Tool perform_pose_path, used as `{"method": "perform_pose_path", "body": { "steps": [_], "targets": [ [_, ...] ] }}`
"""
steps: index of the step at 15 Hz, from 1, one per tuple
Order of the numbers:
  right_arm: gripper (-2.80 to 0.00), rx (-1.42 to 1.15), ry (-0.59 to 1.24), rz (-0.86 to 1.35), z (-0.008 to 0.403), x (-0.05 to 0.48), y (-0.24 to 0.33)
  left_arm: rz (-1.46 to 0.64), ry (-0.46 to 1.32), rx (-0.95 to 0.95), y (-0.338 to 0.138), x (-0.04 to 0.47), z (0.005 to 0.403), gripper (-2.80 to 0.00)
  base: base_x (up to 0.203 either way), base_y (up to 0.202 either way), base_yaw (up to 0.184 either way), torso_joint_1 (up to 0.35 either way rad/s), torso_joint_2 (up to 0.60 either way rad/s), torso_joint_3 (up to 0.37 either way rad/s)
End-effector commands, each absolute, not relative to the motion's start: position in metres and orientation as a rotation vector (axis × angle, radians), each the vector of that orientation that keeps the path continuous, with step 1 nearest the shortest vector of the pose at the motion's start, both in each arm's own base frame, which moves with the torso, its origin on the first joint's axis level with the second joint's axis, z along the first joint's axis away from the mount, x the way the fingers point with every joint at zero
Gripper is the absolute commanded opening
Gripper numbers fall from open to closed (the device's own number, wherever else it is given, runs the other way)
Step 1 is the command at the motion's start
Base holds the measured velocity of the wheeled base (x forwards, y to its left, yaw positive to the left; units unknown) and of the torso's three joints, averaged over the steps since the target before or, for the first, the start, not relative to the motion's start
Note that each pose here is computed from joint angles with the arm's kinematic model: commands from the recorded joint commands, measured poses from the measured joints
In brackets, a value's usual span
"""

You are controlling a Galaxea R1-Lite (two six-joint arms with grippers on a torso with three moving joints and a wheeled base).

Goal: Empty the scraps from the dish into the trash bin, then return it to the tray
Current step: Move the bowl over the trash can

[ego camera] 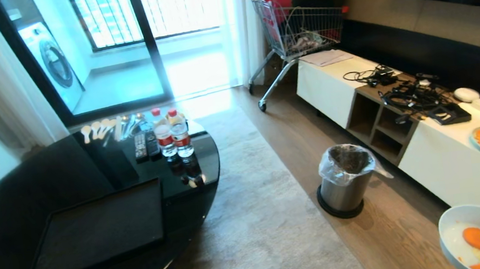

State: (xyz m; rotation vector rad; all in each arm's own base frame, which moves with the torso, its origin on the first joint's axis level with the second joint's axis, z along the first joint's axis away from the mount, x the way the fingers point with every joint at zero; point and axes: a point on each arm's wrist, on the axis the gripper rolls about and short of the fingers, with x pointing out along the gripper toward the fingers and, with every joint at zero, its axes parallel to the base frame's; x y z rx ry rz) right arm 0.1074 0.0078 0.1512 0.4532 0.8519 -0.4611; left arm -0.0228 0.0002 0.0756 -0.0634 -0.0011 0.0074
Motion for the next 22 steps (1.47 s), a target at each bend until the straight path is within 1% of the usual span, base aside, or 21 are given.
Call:
{"method": "perform_pose_path", "body": {
  "steps": [1,9,12,22],
  "targets": [
    [-2.80,0.455,0.855,-0.465,0.1506,0.1071,0.0078,0.008,-0.002,-0.064,0.0002,-0.0228,0.0756,-2.80,0.000,0.008,-0.164,-0.001,0.00,-0.001],
    [-2.80,0.456,0.865,-0.473,0.1472,0.1056,0.0074,0.009,-0.002,-0.064,0.0001,-0.0228,0.0756,-2.80,-0.001,0.010,-0.167,0.001,0.00,0.002],
    [-2.80,0.457,0.865,-0.473,0.1470,0.1056,0.0074,0.009,-0.002,-0.064,0.0001,-0.0228,0.0756,-2.80,-0.002,0.007,-0.120,0.001,0.00,0.002],
    [-2.80,0.457,0.850,-0.470,0.1488,0.1019,0.0068,0.009,-0.002,-0.064,0.0001,-0.0228,0.0756,-2.80,0.000,0.000,0.000,0.000,0.00,0.000]
  ]
}}
